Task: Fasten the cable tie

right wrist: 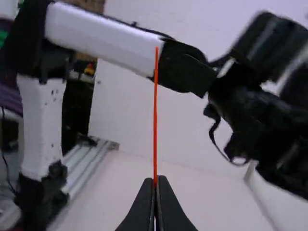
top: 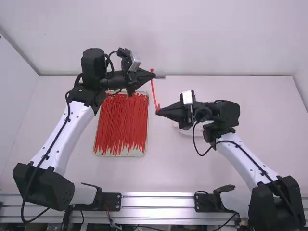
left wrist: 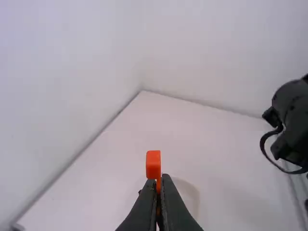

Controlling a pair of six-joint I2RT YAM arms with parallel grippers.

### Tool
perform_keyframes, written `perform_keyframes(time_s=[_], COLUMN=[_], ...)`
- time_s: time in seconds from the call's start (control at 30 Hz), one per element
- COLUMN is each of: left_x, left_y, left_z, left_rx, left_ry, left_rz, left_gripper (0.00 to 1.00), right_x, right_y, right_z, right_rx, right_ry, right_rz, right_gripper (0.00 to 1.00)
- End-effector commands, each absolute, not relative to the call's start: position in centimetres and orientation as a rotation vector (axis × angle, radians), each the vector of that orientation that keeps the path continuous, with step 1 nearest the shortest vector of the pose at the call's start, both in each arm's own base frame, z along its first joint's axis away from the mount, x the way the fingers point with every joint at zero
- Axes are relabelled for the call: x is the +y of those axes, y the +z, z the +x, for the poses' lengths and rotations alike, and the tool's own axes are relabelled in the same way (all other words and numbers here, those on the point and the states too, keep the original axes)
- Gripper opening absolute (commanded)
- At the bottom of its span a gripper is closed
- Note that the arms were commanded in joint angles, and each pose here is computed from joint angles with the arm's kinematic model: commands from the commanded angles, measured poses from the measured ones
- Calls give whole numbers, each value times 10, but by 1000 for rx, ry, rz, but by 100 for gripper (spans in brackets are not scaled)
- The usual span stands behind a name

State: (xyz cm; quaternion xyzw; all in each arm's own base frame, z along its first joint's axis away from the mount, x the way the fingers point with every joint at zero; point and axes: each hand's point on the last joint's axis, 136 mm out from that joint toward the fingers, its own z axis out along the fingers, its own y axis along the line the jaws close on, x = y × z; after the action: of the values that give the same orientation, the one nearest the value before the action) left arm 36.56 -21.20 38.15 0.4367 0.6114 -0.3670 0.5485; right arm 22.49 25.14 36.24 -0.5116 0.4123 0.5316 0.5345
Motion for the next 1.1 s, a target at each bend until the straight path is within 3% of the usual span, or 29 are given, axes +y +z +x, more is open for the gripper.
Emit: perform_keyframes(time_s=[0.0, 0.33, 1.07], left_x=[-213, -220, -223], left_y=[382, 379, 360], left_z=[359, 334, 327], left_rx=[1289, 981, 689], left_ry=[-766, -686, -547], left_rz=[1181, 1396, 1472], left_gripper=[2, 2, 2], right_x=[248, 252, 265], right_y=[361, 320, 308], right_z=[232, 252, 257], right_rx=[1195, 1419, 1512], right_ry=[1460, 1499, 1510], right_rz=[-1083, -993, -915], right_gripper=[0, 0, 0])
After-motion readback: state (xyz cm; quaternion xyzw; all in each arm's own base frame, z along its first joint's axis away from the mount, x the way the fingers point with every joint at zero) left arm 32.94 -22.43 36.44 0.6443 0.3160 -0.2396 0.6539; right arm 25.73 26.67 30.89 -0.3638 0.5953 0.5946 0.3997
